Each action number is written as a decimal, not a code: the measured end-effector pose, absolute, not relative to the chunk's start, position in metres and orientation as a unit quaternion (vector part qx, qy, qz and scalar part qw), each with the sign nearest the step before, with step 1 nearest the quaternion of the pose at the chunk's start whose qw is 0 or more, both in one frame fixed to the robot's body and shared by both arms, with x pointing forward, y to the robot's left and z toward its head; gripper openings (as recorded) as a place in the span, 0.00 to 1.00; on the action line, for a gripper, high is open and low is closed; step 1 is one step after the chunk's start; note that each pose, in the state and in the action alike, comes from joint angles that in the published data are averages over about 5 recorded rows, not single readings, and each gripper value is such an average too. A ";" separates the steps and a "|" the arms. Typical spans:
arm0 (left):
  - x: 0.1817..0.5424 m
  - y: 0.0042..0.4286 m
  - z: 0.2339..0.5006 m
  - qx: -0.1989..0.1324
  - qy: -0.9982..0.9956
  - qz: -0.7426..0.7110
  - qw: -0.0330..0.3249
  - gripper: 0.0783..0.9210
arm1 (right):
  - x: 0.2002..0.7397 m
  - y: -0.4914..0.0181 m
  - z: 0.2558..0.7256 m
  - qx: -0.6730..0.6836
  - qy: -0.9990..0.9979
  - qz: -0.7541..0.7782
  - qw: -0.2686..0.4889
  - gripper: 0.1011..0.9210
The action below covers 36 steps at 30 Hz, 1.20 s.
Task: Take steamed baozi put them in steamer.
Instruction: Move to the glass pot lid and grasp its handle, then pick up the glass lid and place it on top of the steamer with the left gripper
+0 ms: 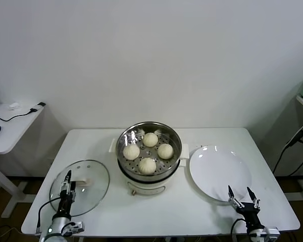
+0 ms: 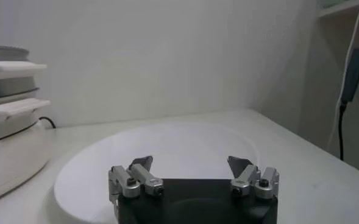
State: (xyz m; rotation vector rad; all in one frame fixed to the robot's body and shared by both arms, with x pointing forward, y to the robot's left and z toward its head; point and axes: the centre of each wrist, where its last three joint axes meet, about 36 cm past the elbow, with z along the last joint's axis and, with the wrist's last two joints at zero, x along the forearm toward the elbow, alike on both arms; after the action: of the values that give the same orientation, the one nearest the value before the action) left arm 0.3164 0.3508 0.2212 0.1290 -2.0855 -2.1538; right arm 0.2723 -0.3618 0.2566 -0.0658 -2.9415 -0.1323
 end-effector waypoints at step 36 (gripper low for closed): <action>0.334 0.366 0.306 0.084 -0.703 -0.704 0.051 0.07 | 0.268 -0.357 0.253 -0.015 -0.995 -0.035 0.091 0.88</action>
State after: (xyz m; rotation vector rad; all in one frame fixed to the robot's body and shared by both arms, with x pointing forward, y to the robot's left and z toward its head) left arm 0.3339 0.3655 0.3065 0.2564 -2.1392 -2.1436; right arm 0.2684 -0.3569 0.2531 -0.0431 -2.9572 -0.1037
